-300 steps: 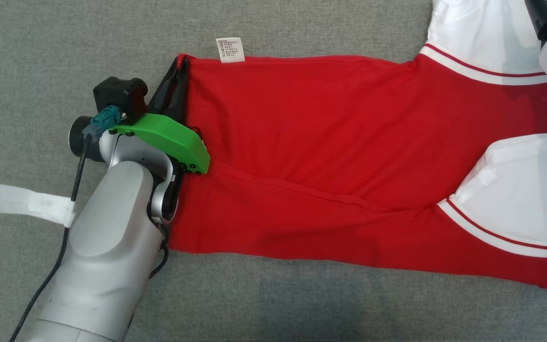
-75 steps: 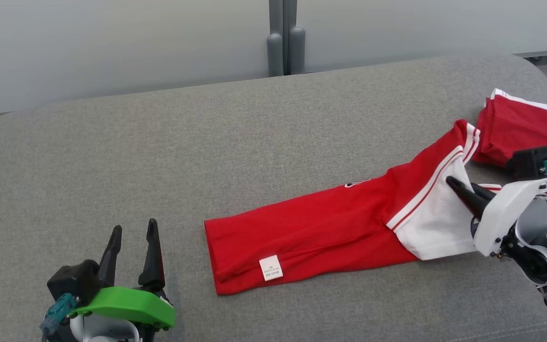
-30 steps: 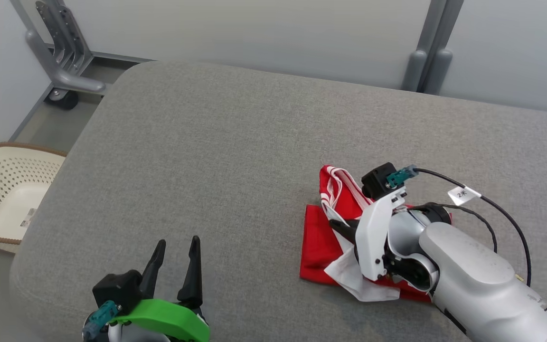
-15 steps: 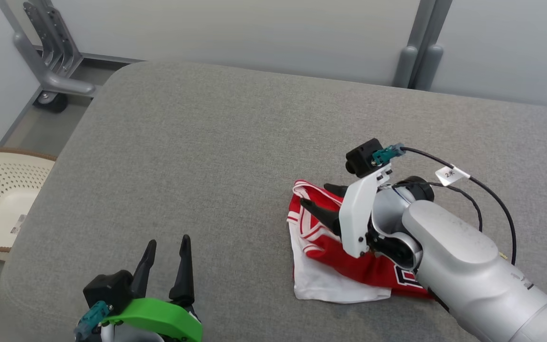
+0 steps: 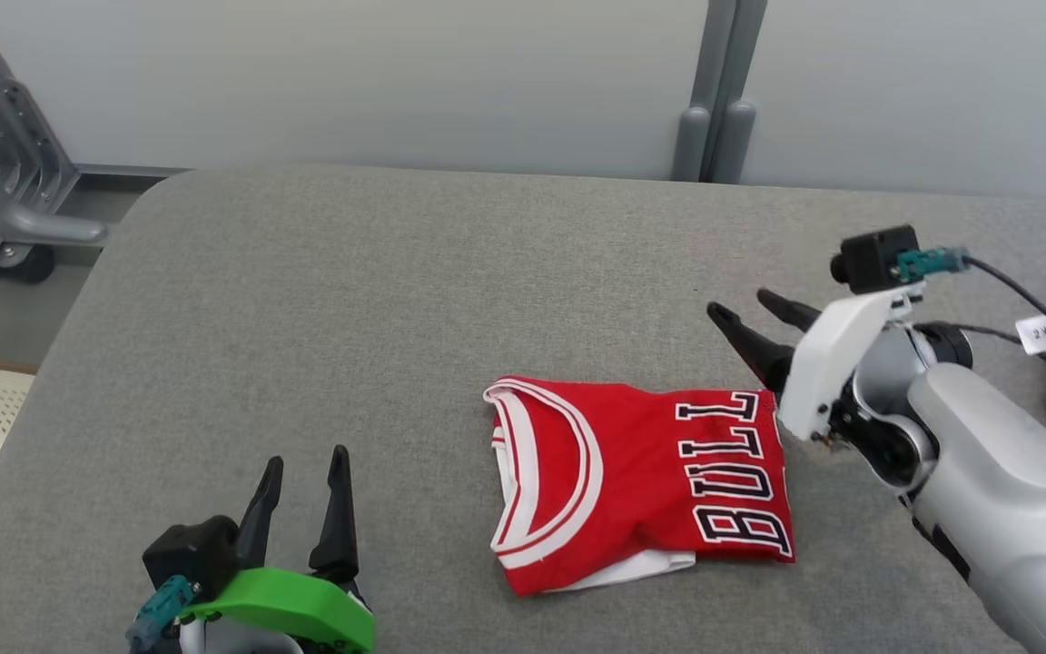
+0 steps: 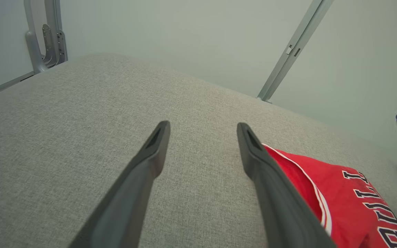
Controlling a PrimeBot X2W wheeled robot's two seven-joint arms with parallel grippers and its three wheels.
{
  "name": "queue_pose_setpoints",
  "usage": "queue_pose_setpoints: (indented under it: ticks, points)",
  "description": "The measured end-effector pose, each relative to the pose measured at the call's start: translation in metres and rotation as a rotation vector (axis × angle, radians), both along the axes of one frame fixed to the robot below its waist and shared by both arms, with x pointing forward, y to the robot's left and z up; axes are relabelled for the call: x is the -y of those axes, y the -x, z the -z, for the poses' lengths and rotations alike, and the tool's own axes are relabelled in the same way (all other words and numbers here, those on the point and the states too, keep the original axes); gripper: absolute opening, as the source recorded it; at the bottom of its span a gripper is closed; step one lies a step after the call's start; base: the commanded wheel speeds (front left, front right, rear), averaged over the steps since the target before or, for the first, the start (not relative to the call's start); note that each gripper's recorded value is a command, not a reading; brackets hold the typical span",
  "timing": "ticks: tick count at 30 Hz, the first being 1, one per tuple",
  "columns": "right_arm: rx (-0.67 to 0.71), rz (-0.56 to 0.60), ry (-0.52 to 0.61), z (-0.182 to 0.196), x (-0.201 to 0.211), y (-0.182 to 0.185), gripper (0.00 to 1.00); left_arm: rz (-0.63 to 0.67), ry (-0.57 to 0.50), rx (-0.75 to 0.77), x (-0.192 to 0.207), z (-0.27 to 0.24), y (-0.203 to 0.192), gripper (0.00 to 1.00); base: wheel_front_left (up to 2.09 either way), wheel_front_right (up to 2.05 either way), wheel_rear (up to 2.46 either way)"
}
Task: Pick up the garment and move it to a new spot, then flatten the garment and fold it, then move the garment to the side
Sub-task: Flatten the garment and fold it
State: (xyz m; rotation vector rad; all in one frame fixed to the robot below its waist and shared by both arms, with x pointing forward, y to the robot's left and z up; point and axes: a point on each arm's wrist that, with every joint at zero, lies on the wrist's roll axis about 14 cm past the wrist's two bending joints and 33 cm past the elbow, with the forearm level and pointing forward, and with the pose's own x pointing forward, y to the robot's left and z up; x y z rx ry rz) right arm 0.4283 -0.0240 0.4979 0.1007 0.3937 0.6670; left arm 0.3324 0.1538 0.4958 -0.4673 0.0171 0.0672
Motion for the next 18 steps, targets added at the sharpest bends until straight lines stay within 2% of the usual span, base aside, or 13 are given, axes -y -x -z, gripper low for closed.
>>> queue_pose_setpoints:
  ticks: [1, 5, 9, 18]
  points:
    - [0.000, 0.000, 0.000, 0.000, 0.000, 0.000, 1.00, 0.000, 0.000, 0.000, 0.000, 0.000, 0.000, 1.00, 0.00, 0.00, 0.00]
    - [-0.132, 0.099, -0.023, 0.042, 0.035, 0.024, 1.00, 0.027, -0.003, 0.014, 0.008, -0.004, -0.005, 1.00, 0.00, 0.00, 0.00]
    - [-0.244, 0.174, -0.065, 0.075, 0.053, 0.047, 1.00, 0.050, -0.003, 0.019, 0.015, -0.006, -0.009, 1.00, 0.00, 0.00, 0.00]
    - [-0.352, 0.272, -0.167, 0.101, 0.062, 0.055, 1.00, 0.099, -0.013, -0.024, 0.030, 0.006, -0.016, 1.00, 0.00, 0.00, 0.00]
